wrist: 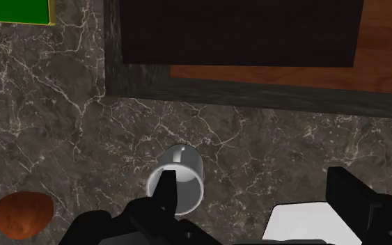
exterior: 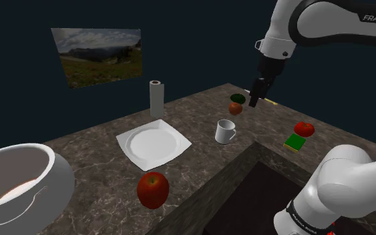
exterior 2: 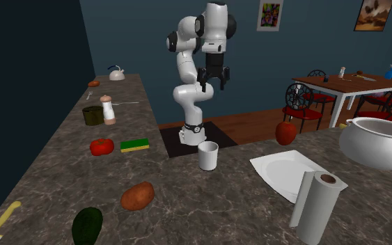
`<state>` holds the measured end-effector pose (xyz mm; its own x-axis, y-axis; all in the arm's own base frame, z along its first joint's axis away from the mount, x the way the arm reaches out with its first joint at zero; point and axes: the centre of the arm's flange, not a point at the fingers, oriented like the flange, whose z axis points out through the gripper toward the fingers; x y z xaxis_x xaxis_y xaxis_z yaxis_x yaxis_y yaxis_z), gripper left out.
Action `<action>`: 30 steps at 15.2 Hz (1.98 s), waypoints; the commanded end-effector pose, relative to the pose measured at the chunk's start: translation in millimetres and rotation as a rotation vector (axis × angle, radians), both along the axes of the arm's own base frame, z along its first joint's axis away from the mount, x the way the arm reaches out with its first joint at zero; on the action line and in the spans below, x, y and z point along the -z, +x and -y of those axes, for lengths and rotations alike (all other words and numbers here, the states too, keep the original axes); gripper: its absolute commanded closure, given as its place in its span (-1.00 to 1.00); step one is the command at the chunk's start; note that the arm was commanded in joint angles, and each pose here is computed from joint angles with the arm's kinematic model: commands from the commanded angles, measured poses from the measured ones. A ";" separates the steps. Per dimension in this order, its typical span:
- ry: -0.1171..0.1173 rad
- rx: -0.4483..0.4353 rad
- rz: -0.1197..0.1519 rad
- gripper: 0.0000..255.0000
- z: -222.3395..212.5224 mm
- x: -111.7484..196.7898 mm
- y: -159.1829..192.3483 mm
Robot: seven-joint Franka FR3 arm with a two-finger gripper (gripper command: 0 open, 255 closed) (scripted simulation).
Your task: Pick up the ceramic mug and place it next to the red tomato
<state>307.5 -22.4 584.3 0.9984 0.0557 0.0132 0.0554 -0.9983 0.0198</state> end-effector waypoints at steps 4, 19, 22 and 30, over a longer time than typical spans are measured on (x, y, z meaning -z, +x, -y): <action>0.012 -0.003 -0.016 -1.00 20.5 28.1 23.1; 0.072 -0.019 -0.095 -1.00 116.9 177.4 132.9; 0.080 -0.021 -0.105 -1.00 127.6 201.8 145.0; 0.080 -0.021 -0.105 -1.00 125.5 236.3 141.8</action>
<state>449.7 -148.3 350.3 0.9931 0.0797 -0.0862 0.0740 -0.9950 -0.0667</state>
